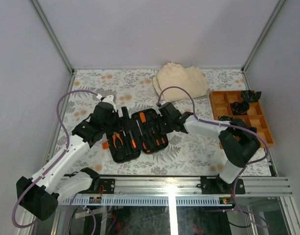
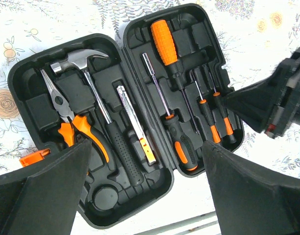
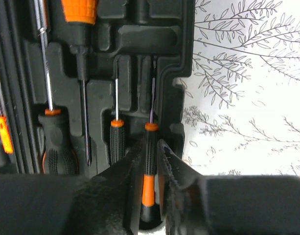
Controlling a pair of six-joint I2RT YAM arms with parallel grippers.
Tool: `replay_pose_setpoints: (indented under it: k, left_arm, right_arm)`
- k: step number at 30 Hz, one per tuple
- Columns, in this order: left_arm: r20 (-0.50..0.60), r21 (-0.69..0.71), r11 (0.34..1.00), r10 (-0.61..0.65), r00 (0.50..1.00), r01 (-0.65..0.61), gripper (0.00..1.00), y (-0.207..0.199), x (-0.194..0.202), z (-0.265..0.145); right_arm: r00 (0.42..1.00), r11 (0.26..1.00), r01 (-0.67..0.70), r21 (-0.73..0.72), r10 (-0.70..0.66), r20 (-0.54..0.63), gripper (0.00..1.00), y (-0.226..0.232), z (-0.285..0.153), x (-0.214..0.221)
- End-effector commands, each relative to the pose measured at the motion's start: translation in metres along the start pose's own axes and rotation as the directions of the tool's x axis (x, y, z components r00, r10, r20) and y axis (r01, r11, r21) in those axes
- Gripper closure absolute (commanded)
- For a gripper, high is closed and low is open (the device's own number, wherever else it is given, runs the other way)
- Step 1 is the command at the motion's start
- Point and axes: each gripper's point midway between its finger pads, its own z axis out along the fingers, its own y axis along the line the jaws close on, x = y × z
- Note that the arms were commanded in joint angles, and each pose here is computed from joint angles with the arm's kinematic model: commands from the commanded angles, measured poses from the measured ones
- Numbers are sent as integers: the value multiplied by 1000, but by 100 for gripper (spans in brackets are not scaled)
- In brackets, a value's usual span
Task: Sort the tools into containers
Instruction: Move the storage box to the center of the board.
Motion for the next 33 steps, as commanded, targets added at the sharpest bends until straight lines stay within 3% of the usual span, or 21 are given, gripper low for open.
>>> replay_pose_setpoints:
  k: [1, 6, 10, 14, 22, 28, 33]
  left_arm:
    - [18, -5, 1000, -5, 1000, 5, 7, 2, -2, 0]
    - [40, -10, 1000, -9, 999, 9, 6, 3, -6, -3]
    - [67, -32, 999, -16, 998, 18, 5, 8, -10, -7]
    - [83, -79, 994, -70, 994, 77, 4, 16, -10, -7]
    - [66, -198, 928, -308, 949, 315, 4, 46, 35, 8]
    - [54, -288, 883, -371, 927, 370, 6, 70, 66, 16]
    - [48, -339, 863, -382, 923, 375, 8, 83, 79, 20]
  right_arm:
    - [978, 992, 102, -79, -86, 190, 73, 22, -49, -45]
    - [917, 987, 132, -88, -88, 388, 63, 25, -105, -77]
    - [886, 995, 100, -13, -83, 457, 57, 4, -133, -80]
    - [905, 998, 21, 53, -42, 424, 54, -28, -135, -62]
    - [961, 988, 21, -151, 21, 276, 48, -17, -102, -28]
    - [986, 955, -3, -295, 52, 157, 46, -2, -71, -9]
    - [995, 953, -40, -300, 64, 71, 46, -6, -47, 4]
